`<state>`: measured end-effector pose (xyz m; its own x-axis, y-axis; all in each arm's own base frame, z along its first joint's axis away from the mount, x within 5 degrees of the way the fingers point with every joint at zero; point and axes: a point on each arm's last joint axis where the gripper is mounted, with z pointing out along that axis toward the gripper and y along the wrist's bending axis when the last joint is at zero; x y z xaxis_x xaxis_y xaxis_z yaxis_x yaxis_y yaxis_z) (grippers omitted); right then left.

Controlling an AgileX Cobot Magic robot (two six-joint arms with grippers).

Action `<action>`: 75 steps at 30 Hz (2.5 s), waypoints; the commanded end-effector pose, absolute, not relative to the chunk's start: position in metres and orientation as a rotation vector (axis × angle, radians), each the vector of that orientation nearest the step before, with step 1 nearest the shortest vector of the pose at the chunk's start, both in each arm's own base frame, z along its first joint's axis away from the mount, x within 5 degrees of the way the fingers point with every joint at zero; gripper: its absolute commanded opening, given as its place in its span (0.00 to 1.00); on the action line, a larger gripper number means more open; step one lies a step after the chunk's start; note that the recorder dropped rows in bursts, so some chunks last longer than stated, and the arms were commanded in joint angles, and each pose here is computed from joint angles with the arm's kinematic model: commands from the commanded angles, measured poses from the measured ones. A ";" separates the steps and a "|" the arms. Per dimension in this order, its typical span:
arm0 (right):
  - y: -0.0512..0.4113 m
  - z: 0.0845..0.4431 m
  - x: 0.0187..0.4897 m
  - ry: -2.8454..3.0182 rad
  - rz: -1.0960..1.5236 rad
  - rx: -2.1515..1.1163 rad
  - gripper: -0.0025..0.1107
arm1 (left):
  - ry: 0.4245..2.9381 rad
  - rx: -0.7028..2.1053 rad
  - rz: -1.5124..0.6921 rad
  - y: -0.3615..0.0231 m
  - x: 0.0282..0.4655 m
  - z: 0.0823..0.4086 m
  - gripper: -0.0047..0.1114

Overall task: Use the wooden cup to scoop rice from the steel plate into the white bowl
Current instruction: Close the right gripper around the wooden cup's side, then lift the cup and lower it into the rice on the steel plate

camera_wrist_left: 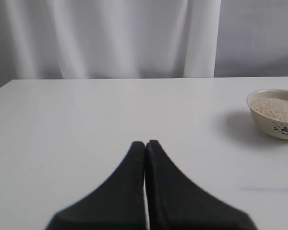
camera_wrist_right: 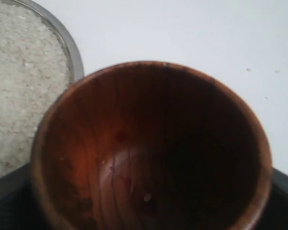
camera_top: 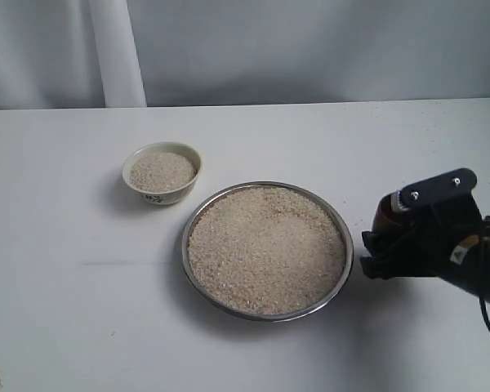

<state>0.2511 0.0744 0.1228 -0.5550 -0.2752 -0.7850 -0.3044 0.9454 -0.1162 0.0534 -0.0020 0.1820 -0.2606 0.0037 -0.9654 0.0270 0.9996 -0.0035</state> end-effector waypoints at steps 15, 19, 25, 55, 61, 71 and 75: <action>0.138 0.309 0.281 2.298 0.017 -0.939 0.02 | 1.828 0.021 -0.026 -0.002 0.053 0.182 0.04; 0.151 0.326 0.286 2.298 -0.050 -1.025 0.02 | 1.828 0.021 -0.026 -0.002 0.053 0.182 0.04; 0.179 0.314 0.295 2.349 -0.263 -1.255 0.02 | 1.828 0.021 -0.026 -0.002 0.053 0.182 0.04; 0.256 0.189 0.307 2.207 -0.942 -1.976 0.02 | 1.828 0.021 -0.026 -0.002 0.053 0.182 0.04; 0.251 0.181 0.304 2.214 -0.972 -2.001 0.02 | 1.828 0.021 -0.026 -0.002 0.053 0.182 0.04; 0.244 0.171 0.299 2.235 -1.008 -2.018 0.02 | 1.828 0.021 -0.026 -0.002 0.053 0.182 0.04; 0.245 0.166 0.299 2.246 -1.010 -2.021 0.02 | 1.828 0.021 -0.026 -0.002 0.053 0.182 0.04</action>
